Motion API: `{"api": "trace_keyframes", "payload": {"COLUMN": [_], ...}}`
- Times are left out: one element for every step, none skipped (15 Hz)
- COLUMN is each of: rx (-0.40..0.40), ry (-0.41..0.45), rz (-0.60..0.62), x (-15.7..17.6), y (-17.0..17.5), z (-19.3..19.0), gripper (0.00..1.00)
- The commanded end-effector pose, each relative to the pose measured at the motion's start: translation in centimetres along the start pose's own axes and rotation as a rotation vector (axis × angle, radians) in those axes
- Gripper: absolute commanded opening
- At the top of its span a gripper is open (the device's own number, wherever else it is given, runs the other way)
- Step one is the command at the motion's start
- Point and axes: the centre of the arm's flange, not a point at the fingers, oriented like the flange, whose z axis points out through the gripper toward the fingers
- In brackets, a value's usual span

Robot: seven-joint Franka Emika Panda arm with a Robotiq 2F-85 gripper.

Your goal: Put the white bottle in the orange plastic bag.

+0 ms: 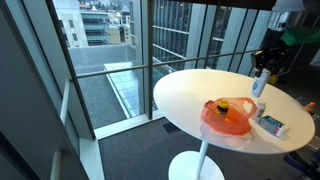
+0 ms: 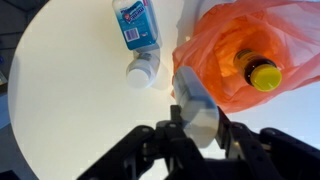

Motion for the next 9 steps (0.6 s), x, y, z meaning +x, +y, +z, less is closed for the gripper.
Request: {"api": "trace_keyframes", "payload": {"rx": [0.004,0.020,0.032,0.044,0.055,0.066,0.076,0.089,0.098], "ry": [0.051,0.057,0.064,0.070,0.079,0.089,0.096,0.104,0.109], "rz": [-0.021,-0.029,-0.037,-0.043,-0.051,-0.056,-0.059,-0.064,-0.062], "x": [1.2,1.3,1.3,1.4,1.4,1.5,1.5,1.6,1.7], "y": [-2.5,-3.1,-3.6,-4.0,-4.4,-4.7,-5.0,-5.2,-5.3], "z": [1.6,2.2,2.7,3.1,3.5,3.9,4.2,4.5,4.8], "gripper": [0.10,0.10,0.10,0.10,0.10,0.10,0.10,0.10,0.10]}}
